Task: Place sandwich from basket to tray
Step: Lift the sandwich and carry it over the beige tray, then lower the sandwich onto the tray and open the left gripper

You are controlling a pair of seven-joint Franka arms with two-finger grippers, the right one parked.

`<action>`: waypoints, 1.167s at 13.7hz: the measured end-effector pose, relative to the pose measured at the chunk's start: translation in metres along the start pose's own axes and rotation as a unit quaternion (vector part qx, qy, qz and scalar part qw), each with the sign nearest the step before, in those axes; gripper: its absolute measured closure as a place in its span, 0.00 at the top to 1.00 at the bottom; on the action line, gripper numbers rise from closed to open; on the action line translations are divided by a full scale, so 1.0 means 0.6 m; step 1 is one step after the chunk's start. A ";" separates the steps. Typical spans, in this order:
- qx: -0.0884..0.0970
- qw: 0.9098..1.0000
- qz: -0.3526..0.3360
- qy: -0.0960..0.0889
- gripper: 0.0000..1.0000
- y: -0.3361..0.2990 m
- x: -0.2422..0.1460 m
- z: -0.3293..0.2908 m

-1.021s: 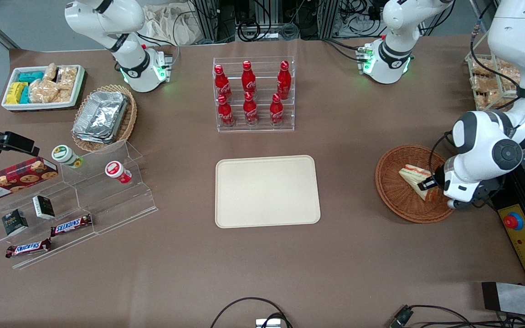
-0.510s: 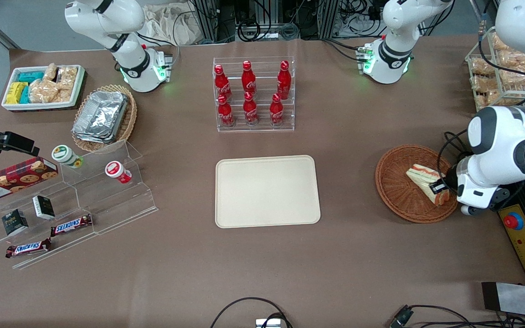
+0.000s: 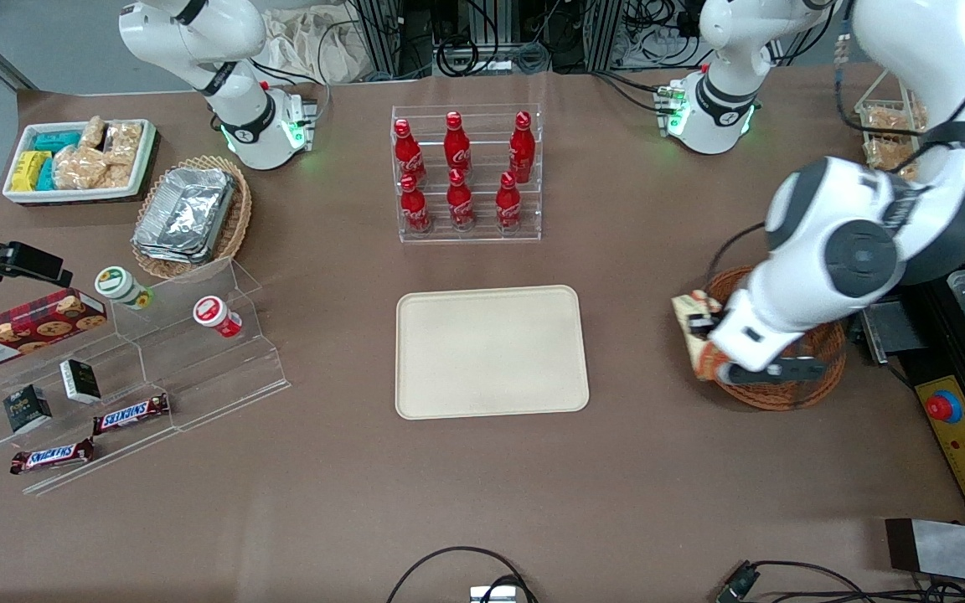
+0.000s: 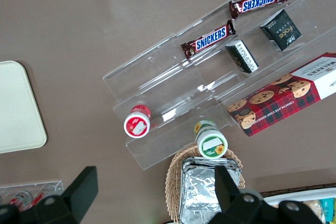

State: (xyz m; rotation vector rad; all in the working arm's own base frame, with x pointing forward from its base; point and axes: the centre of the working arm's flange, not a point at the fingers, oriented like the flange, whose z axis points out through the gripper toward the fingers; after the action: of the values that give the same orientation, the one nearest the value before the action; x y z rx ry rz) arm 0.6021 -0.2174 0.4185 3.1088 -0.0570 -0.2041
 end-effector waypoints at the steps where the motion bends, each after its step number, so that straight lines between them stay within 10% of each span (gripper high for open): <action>1: -0.003 1.000 0.018 -0.011 0.21 0.037 -0.003 0.023; 6: -0.016 0.995 0.046 -0.082 0.21 0.172 -0.009 0.198; 13: -0.012 0.995 0.007 -0.101 0.20 0.259 -0.016 0.340; 16: -0.011 0.995 -0.001 -0.101 0.45 0.263 -0.017 0.339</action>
State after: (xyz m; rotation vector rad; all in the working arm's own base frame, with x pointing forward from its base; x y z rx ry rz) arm 0.5602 -0.3792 0.2227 3.0542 -0.0536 -0.5148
